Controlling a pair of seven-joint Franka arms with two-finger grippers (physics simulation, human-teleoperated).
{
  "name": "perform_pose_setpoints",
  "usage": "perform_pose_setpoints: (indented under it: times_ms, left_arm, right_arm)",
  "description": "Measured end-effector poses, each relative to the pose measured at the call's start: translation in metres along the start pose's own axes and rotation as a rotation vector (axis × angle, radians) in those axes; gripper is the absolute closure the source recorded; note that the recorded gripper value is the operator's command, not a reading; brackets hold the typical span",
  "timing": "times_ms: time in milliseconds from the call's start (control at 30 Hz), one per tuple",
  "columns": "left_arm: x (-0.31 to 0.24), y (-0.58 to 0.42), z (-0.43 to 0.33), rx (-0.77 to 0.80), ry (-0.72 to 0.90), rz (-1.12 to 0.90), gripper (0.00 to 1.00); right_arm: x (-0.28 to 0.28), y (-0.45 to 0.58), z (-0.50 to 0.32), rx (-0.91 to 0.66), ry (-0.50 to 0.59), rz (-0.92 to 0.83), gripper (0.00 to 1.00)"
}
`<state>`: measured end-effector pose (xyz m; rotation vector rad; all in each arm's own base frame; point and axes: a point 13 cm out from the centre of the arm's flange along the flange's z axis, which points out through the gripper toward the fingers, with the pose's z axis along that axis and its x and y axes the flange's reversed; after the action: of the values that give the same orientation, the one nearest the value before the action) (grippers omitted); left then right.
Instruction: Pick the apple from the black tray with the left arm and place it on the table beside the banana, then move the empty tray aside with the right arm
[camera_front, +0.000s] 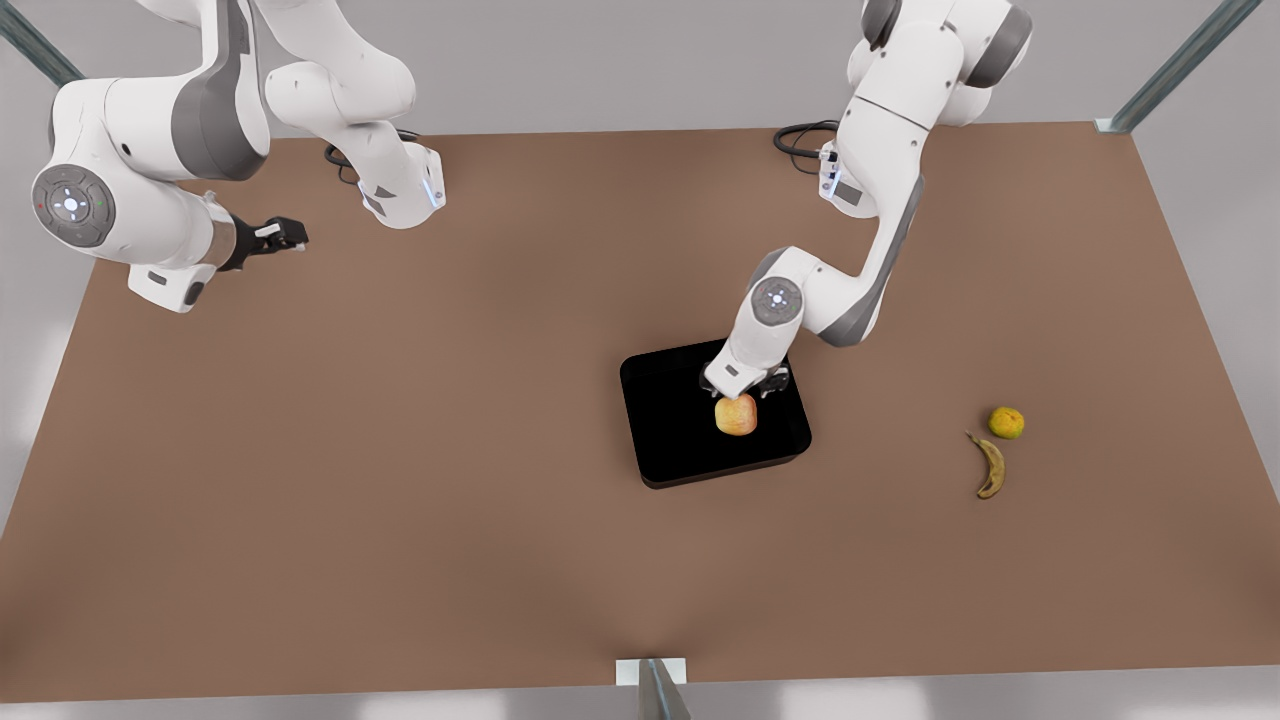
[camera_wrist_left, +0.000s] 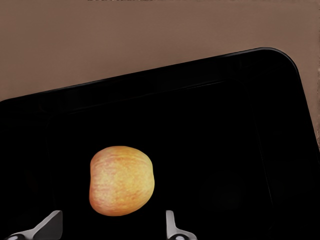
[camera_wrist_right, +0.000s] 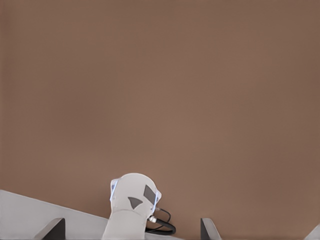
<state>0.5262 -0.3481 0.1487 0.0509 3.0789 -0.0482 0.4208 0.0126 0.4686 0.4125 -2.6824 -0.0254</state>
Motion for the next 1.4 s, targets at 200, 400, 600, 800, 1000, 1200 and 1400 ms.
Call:
perform_pose_setpoints:
  times_ms: [200,400,600,800,1000,1200,1400]
  left_arm:
    - [-0.007,-0.01,0.012,0.018,-0.053,0.024,0.0]
    - [-0.021,0.013,0.021,-0.017,-0.096,0.055,0.0]
    - [-0.02,0.015,0.032,-0.017,-0.107,0.071,0.0]
    - [-0.017,0.01,0.035,-0.009,-0.116,0.073,0.0]
    - [-0.009,0.01,0.057,-0.006,-0.105,0.07,0.0]
    - [-0.009,0.007,0.061,0.009,-0.118,0.064,0.0]
    - [-0.005,0.008,0.075,0.014,-0.114,0.058,0.0]
  right_arm:
    - [0.0,-0.001,0.0,0.001,0.001,-0.018,0.0]
    - [-0.001,0.0,-0.001,0.002,0.001,-0.034,0.0]
    - [-0.002,-0.001,-0.001,0.002,0.001,-0.043,0.0]
    - [-0.002,0.0,-0.001,0.002,0.002,-0.051,0.0]
    - [-0.002,0.0,-0.001,0.002,0.002,-0.056,0.0]
    - [-0.002,-0.001,-0.001,0.002,0.001,-0.06,0.0]
    - [-0.004,-0.001,-0.002,0.003,0.001,-0.063,0.0]
